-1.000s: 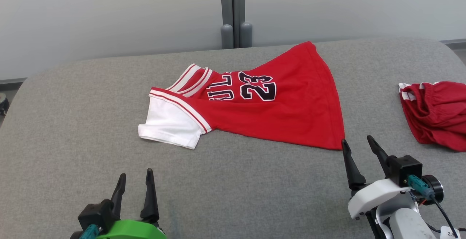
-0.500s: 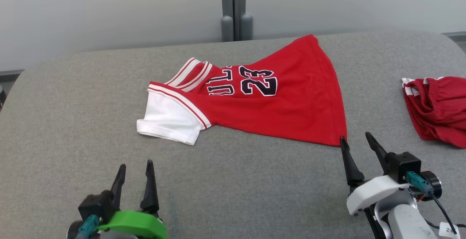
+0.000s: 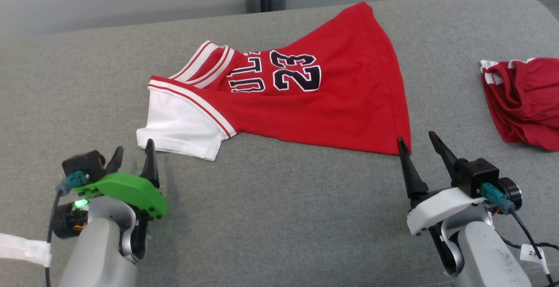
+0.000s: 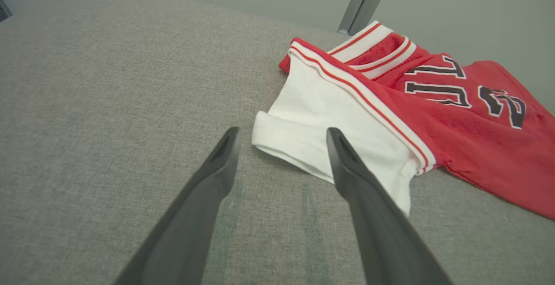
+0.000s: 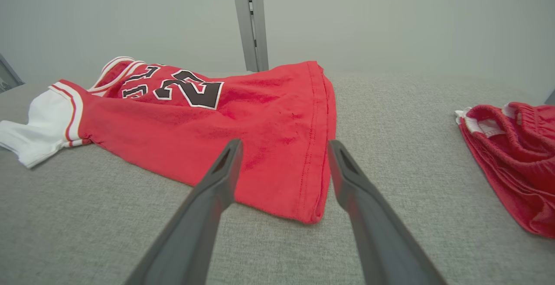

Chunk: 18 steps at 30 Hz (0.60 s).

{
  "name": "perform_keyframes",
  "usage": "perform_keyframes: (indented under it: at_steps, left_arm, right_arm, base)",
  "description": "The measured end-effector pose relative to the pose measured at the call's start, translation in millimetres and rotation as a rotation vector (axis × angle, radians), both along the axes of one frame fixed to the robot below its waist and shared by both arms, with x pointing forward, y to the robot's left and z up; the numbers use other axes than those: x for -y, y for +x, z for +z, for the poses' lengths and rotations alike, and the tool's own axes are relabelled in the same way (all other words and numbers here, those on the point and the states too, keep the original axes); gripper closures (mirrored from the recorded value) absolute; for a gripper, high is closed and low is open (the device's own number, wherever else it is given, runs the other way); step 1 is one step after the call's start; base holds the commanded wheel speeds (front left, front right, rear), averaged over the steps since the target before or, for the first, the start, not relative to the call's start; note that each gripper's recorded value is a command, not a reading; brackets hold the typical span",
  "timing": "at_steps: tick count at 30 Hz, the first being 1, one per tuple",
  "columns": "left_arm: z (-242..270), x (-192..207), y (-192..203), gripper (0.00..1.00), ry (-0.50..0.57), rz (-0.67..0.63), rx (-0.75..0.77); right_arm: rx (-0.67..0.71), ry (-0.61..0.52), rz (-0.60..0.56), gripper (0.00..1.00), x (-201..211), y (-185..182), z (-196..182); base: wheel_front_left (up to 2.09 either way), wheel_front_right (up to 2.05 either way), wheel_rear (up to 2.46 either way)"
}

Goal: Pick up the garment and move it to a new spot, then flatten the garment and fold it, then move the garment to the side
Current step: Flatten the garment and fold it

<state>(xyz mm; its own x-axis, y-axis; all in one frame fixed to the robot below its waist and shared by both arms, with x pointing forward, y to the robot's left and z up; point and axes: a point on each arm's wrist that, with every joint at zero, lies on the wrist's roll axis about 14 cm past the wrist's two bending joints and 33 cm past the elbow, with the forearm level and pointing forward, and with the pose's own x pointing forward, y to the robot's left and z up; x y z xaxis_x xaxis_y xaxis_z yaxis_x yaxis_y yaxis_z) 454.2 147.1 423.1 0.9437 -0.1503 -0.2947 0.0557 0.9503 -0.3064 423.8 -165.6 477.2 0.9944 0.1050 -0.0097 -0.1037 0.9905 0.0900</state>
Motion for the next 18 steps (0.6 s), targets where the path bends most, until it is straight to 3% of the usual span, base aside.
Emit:
perform_keyframes:
  at_steps: [5,17,18]
  left_arm:
    - [-21.2,-10.4,21.2,0.0,-0.024,0.064,-0.089]
    - [-57.9,4.0,35.5,0.0,0.009,-0.012,-0.21]
    - [-57.5,5.3,35.9,0.21,0.009,-0.017,-0.205]
  right_arm:
    - [-0.025,-0.007,-0.027,0.0,10.3,4.6,-10.3]
    - [-0.071,-0.026,-0.073,0.0,28.4,5.3,-27.0]
    - [-0.073,-0.026,-0.072,0.0,28.4,5.2,-27.8]
  base:
    - [0.0,0.0,0.0]
    - [0.0,0.0,0.0]
    - [0.0,0.0,0.0]
